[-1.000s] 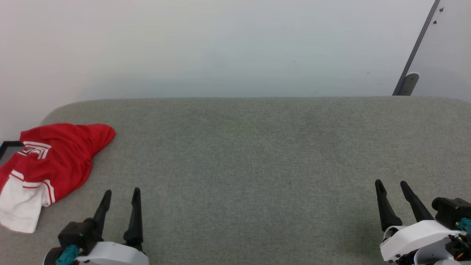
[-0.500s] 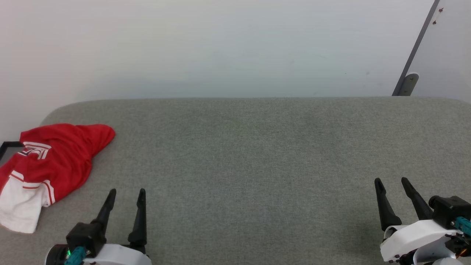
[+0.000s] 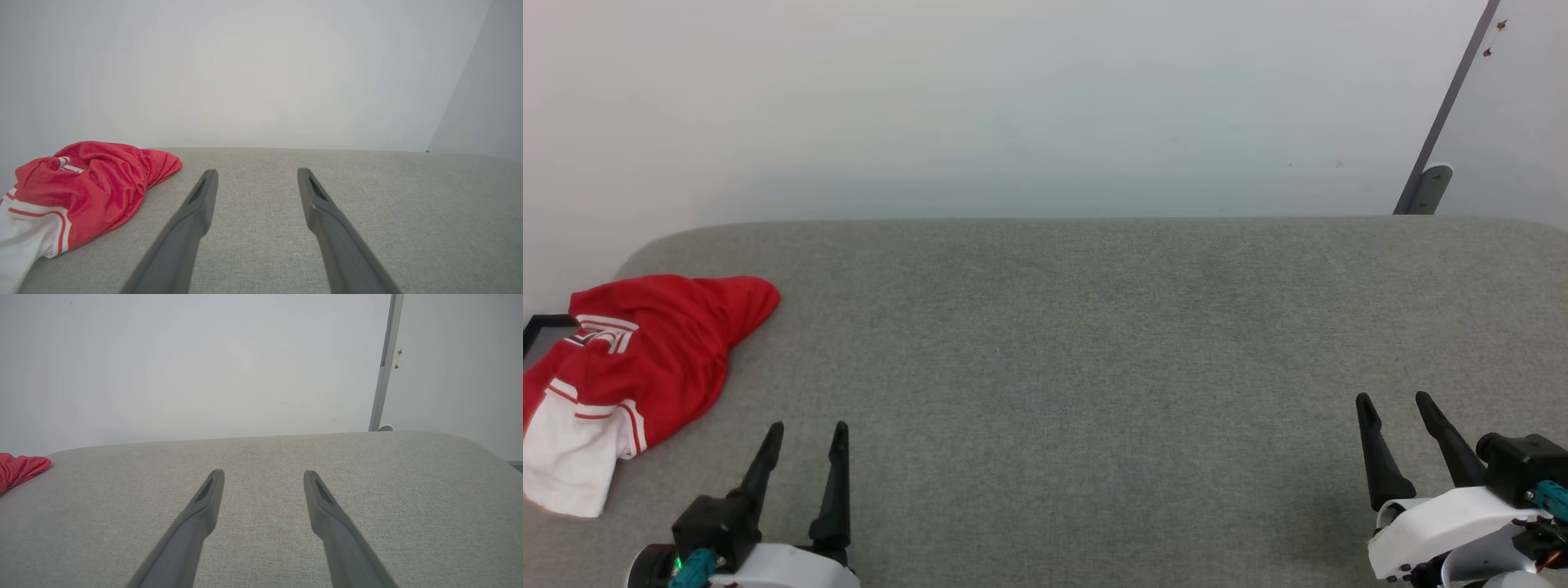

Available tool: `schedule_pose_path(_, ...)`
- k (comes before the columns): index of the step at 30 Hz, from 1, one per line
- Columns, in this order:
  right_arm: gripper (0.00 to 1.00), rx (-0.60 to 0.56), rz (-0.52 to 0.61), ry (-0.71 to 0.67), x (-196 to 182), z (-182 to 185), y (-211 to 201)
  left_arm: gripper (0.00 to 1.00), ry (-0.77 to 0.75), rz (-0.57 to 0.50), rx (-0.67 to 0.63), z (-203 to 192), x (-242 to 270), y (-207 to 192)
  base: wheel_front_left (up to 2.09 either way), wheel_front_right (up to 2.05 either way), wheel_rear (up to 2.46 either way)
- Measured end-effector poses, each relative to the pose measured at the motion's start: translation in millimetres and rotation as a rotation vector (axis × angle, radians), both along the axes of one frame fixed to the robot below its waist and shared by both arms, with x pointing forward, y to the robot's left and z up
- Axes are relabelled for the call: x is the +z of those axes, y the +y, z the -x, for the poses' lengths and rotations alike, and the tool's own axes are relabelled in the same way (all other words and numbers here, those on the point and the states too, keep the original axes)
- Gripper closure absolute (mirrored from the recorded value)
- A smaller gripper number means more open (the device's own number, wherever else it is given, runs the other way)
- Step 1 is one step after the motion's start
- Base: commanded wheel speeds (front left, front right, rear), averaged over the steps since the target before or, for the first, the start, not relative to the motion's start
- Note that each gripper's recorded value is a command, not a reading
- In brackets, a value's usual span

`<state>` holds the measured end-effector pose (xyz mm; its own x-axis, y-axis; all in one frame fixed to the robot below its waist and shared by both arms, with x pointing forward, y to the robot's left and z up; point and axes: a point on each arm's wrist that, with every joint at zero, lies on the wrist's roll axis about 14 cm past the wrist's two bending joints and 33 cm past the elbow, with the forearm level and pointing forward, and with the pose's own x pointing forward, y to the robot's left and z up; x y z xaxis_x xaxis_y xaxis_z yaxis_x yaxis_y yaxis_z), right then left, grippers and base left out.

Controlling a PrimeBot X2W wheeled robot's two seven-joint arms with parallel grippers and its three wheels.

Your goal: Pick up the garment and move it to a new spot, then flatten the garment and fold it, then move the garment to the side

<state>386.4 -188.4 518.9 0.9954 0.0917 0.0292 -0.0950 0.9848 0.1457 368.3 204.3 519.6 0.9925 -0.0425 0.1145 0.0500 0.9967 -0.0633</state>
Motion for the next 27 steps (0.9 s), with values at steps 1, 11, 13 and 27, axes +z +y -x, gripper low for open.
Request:
schedule_pose_path(1, 0.00, 0.000, 0.000, 0.000, 0.1, 0.0, 0.0, 0.00, 0.000, 0.001, 0.000, 0.1, -0.1, 0.0, 0.00, 0.00, 0.00)
schedule_pose_path(11, 0.00, 0.003, -0.001, -0.008, 2.0, -1.5, 1.3, 0.00, -0.002, 0.009, 0.013, 2.3, 0.2, 4.0, 0.00, 0.00, 0.00)
schedule_pose_path(13, 0.00, 0.015, -0.003, -0.007, 1.6, -2.7, 5.6, 0.00, -0.003, 0.017, 0.032, 3.9, 0.4, 9.0, 0.00, 0.00, 0.00)
schedule_pose_path(27, 0.00, 0.264, -0.008, -0.001, 6.6, -19.3, 92.2, 0.00, -0.032, 0.073, 0.284, 36.2, 7.4, 79.4, 0.00, 0.00, 0.00)
